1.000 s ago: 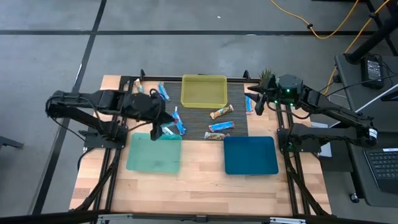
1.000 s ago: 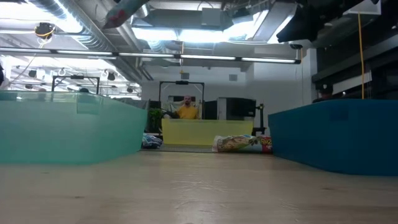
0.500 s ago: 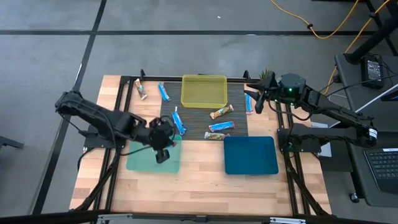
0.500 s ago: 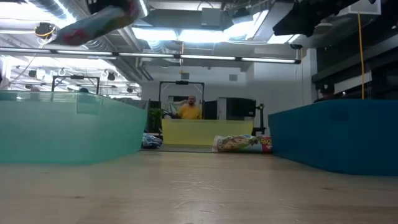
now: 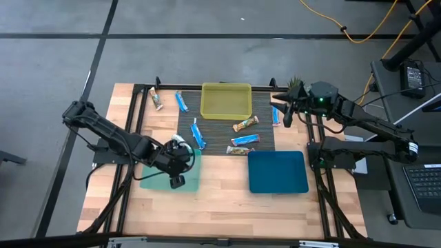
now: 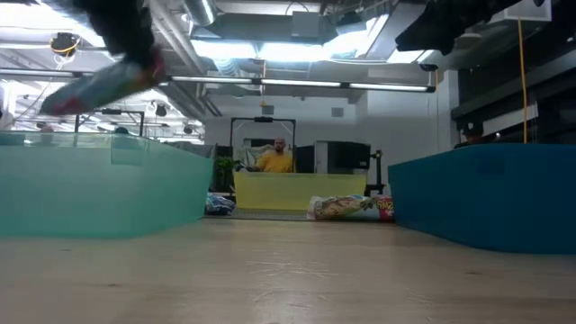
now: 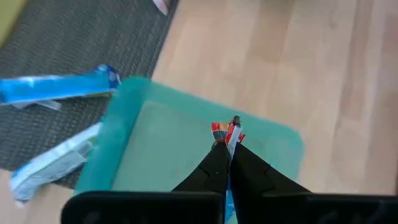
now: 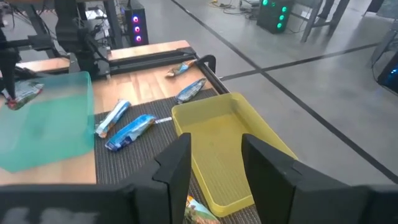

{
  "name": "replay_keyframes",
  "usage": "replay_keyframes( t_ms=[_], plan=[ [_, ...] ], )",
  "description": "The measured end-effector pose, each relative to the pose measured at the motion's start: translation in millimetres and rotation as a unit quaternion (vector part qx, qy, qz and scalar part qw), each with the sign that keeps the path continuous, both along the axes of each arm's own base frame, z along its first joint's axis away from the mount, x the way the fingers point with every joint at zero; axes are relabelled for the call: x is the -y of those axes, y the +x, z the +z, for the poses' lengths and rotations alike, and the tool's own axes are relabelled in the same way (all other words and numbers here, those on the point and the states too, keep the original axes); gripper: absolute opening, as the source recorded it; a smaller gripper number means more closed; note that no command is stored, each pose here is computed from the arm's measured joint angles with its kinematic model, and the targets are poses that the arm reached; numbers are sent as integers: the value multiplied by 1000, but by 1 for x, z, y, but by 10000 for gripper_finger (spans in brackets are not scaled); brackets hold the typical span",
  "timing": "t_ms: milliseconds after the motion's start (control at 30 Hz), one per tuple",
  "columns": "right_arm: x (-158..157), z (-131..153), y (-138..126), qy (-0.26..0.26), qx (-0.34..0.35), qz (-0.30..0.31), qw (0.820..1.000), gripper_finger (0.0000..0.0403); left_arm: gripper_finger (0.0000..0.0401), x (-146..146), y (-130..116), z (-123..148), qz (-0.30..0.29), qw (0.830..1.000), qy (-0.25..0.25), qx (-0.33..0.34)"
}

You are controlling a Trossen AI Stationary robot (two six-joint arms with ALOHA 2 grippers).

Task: Pick and place Granola Bars by type
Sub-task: Put the red granola bar into the green bin

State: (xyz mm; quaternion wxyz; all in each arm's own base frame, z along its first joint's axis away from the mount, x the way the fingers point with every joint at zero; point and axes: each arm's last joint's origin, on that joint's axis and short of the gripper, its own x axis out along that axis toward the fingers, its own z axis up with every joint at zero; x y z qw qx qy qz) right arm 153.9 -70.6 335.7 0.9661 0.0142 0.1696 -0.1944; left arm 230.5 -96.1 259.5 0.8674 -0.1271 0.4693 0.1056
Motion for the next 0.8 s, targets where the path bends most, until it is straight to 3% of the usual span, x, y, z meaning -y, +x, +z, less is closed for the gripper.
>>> replay_keyframes(
  t_ms=[233,500,800],
  plan=[
    [-1,-4,-1,7,-23,1,1000,145,2,-10,-4,-45,-8,999,-33,-25],
    [-1,-4,-2,8,-23,0,1000,145,1,-17,-1,-52,-24,999,-15,-22],
    [-1,-4,-2,21,-18,-5,1000,145,4,-13,11,-82,-78,993,3,-85]
  ],
)
